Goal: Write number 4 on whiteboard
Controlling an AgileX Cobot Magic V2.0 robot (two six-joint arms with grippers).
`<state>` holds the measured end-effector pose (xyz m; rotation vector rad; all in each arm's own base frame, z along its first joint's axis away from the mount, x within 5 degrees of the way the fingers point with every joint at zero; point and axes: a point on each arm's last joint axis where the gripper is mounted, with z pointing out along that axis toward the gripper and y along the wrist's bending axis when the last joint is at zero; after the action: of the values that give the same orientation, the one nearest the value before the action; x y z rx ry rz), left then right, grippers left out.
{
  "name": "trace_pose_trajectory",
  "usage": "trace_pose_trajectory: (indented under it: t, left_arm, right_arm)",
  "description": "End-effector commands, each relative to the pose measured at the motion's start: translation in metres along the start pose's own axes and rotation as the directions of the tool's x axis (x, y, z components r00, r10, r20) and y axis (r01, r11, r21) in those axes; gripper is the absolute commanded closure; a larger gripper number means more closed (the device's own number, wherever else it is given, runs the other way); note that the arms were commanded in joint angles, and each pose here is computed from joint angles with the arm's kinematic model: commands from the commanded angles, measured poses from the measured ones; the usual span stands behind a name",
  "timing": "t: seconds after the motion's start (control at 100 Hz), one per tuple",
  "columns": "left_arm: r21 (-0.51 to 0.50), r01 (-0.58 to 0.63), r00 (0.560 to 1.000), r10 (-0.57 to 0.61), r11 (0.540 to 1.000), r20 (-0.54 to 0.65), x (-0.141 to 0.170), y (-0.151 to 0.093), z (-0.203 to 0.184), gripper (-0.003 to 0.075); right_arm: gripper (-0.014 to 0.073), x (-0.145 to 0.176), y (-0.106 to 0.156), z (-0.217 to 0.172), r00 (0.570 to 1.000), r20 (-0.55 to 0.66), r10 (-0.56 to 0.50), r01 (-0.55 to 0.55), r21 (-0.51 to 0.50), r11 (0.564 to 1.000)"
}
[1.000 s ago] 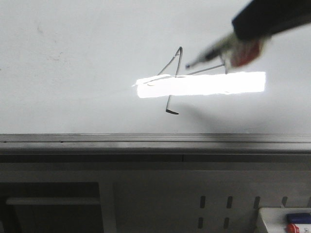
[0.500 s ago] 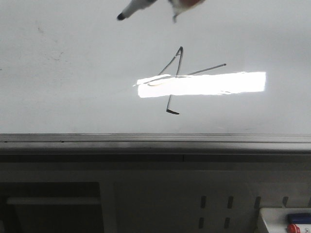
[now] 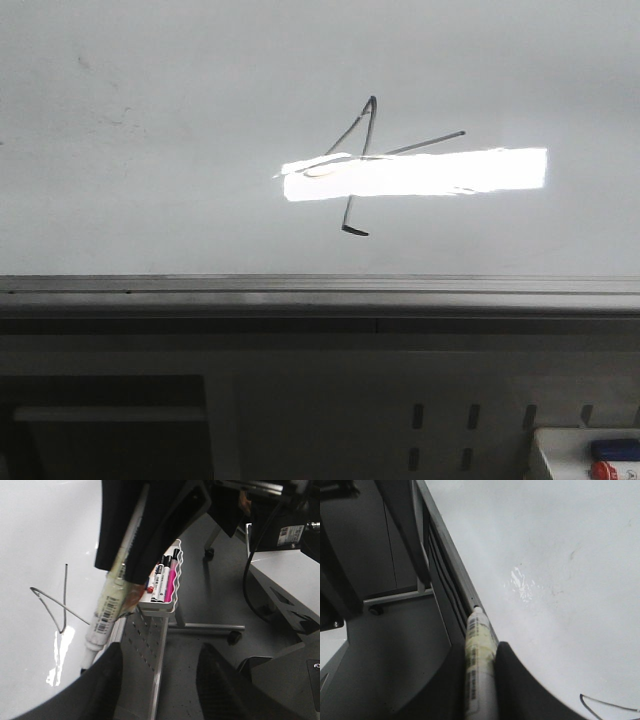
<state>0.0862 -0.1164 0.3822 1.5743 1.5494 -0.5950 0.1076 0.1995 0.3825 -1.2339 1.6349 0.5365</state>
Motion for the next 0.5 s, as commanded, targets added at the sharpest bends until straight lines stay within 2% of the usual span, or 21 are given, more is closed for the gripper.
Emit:
trace_pose_trajectory:
  t: [0.0, 0.18, 0.49]
  left_arm:
    - [-0.036, -0.001, 0.997, 0.004, 0.999, 0.083, -0.016, 0.007, -0.001, 0.04]
    - [-0.062, 0.009, 0.995, -0.003, 0.998, 0.1, -0.019, 0.015, 0.007, 0.04]
    - [-0.024, 0.035, 0.998, -0.034, 0.999, 0.061, -0.015, 0.022, 0.021, 0.0406]
  right_arm:
    - [0.0642, -0.023, -0.001, -0.01, 0.989, 0.132, -0.059, 0.056, 0.024, 0.998]
    - [0.0642, -0.024, 0.01, -0.008, 0.988, 0.13, -0.08, 0.083, -0.022, 0.996]
    - [0.0642, -0.026, 0.02, -0.008, 0.984, 0.145, -0.102, 0.11, -0.055, 0.992]
